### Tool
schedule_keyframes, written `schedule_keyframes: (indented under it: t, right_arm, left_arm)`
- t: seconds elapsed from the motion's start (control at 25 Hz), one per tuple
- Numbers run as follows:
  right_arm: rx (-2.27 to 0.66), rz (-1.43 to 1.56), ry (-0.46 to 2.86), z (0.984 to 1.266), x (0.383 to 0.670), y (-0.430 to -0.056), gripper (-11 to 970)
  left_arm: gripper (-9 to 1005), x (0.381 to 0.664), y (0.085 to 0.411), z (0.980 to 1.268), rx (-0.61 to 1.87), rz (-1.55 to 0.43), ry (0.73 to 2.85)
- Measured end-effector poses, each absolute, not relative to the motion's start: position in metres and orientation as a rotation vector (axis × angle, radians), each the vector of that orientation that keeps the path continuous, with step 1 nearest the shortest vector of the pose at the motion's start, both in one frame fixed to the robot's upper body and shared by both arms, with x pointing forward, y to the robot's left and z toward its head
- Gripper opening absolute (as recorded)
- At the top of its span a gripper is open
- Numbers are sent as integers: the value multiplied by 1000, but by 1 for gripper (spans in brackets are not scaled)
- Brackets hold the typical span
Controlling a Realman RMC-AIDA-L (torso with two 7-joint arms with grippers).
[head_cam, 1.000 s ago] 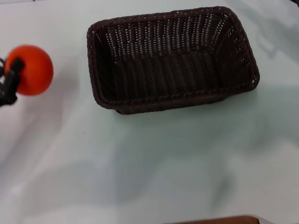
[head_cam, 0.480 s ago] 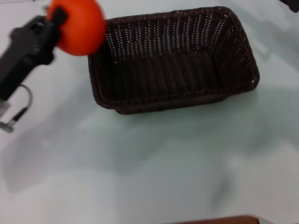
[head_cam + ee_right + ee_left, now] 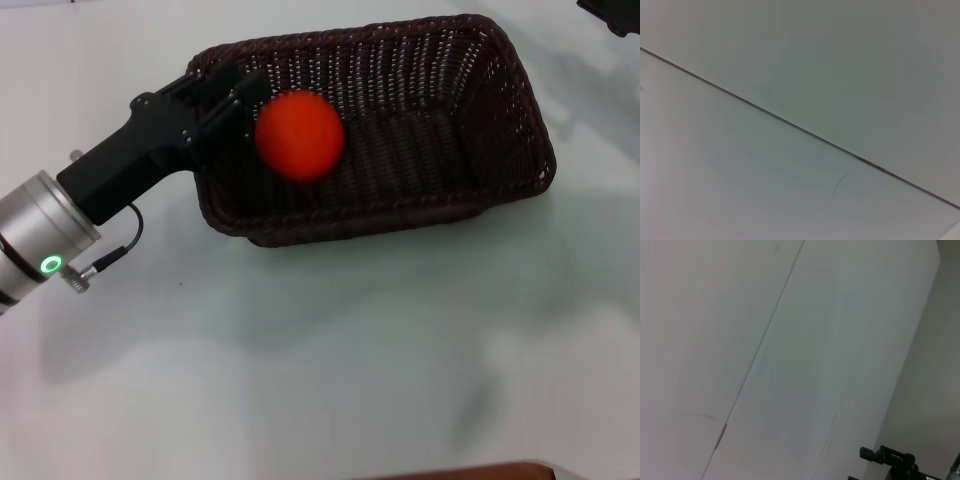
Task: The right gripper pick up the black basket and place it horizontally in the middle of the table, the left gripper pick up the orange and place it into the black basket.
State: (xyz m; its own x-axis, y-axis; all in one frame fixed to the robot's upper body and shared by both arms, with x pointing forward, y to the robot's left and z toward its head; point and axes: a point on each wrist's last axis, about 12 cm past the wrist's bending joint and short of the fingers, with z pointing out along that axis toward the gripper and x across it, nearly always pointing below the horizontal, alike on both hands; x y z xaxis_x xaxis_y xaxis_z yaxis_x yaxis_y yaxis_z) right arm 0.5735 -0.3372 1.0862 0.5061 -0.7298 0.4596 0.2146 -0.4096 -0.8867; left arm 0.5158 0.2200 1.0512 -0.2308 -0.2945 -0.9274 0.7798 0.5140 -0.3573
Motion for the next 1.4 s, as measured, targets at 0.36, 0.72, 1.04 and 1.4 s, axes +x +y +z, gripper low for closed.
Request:
schedule_keyframes:
  t: [0.36,0.72,1.04,1.4]
  right_arm:
    - [-1635,-1196,374,1090,576,-325,706]
    - [-1517,-1596,169,1096,568,-313,706]
    - [-1520,-2182,65,1091,557,-321,706]
    - [-1566,-2418,150,1089,556,-332,706]
  left_arm:
    - [563,498,259,1056,219,-944,1341]
    - [851,454,320,1059,-53,-621,1123]
    - [847,415,351,1054,-258,-449,1016]
    - [847,399,350,1047,-318,-442,1003]
